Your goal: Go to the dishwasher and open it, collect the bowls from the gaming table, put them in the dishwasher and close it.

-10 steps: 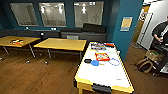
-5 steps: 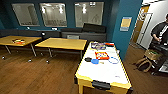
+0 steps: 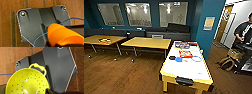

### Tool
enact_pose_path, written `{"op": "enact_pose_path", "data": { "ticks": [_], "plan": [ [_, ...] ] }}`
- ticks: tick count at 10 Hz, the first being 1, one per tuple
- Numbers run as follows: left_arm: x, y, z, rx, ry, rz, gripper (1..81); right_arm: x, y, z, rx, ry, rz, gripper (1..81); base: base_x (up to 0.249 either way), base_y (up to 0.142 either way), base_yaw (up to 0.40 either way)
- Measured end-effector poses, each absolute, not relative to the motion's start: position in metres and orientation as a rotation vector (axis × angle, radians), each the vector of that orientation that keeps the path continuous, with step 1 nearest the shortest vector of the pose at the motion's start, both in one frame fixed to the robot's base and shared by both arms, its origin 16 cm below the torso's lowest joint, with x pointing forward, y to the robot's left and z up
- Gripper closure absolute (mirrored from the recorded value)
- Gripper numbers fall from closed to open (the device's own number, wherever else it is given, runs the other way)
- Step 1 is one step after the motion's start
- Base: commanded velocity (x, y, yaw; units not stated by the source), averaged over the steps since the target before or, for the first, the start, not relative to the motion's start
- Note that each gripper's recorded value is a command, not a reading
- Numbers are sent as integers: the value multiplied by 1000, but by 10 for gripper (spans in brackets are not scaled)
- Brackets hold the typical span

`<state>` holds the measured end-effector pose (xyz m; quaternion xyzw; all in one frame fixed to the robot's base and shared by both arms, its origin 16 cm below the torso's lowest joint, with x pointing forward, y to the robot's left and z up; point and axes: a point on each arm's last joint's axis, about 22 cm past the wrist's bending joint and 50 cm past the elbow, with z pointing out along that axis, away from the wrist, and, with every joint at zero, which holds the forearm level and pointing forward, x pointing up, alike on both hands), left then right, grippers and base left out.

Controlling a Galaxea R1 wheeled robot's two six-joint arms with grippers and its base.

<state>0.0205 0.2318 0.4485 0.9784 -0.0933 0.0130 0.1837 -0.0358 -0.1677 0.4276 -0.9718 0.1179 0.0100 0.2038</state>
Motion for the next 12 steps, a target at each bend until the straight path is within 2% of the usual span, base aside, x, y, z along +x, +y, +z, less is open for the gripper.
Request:
{"op": "enact_pose_path", "data": {
  "ticks": [1, 4, 7, 12],
  "plan": [
    [19, 240, 445, 2782, -265, 32, 811, -36, -168, 427, -2716, 325, 27, 811, -123, 0, 0],
    [14, 222, 443, 2760, -264, 28, 811, -36, -165, 426, -2719, 311, 23, 811, -127, 0, 0],
    [12, 248, 432, 2827, -268, 19, 811, -41, -166, 426, -2720, 313, 30, 811, -130, 0, 0],
    [2, 249, 433, 2768, -254, 26, 811, -43, -176, 425, -2735, 301, 28, 811, -130, 0, 0]
  ]
}}
